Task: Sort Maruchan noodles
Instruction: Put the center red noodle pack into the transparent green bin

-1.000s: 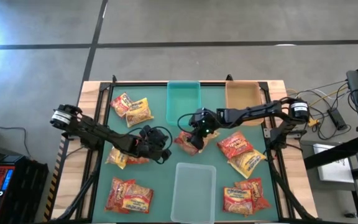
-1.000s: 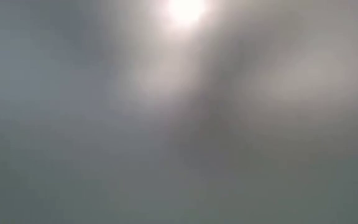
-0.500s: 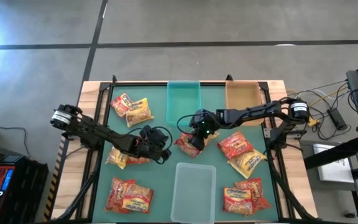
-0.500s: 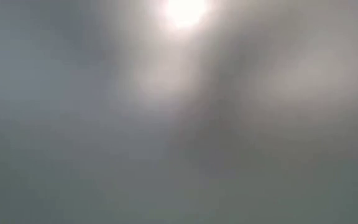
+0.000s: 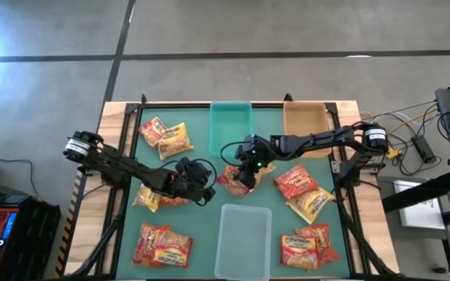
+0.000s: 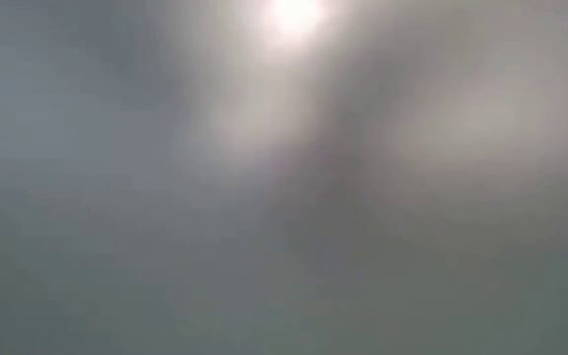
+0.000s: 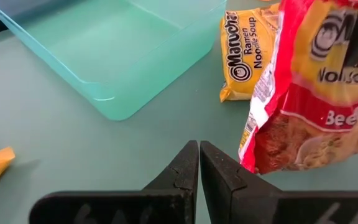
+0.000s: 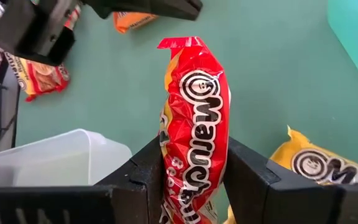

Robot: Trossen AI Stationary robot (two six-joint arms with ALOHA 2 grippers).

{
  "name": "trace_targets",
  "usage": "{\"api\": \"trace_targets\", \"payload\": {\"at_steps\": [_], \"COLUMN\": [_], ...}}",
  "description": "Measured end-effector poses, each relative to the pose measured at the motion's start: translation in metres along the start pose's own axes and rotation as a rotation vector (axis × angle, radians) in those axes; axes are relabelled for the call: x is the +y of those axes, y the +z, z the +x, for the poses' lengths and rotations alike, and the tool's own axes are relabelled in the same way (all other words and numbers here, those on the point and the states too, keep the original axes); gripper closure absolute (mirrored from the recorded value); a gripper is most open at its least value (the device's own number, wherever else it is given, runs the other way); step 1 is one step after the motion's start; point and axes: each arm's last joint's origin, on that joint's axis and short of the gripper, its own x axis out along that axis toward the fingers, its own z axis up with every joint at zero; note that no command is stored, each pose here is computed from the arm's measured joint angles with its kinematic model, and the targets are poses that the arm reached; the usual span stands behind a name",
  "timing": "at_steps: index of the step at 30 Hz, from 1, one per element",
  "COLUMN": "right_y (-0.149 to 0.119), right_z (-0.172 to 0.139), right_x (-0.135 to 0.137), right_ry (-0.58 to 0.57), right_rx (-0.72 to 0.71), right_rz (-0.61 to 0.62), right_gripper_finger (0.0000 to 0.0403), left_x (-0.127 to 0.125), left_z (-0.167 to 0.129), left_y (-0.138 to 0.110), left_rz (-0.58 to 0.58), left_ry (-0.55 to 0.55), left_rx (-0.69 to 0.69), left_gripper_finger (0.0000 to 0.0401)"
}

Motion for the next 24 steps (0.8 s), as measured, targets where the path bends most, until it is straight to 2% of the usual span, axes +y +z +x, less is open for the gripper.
{"api": "trace_targets", "payload": {"at_steps": [7,10,19,24], "right_y": [0.029,0.044,0.084,0.093], "right_z": [-0.017,-0.027,-0.061,-0.072], "right_x": [0.002,0.002,-0.012,-0.027], "right_ry": [-0.029,-0.074,-0.325,-0.553], "right_rx": [-0.032,-0.047,-0.138,-0.141], "right_rz": [-0.096,-0.162,-0.344,-0.501], "right_gripper_finger": [0.0276,0.0276,0.0276,0.0276], "left_x": [0.001,0.001,0.002,0.002], "left_z": [0.0,0.0,0.0,0.0], "left_y": [-0.001,-0.002,-0.003,-0.003], "left_rz": [0.009,0.011,0.02,0.024], "left_ry": [0.008,0.008,0.015,0.018], "left_rx": [0.01,0.011,0.018,0.021], "left_gripper_finger": [0.0401,0.0401,0.0401,0.0401]}}
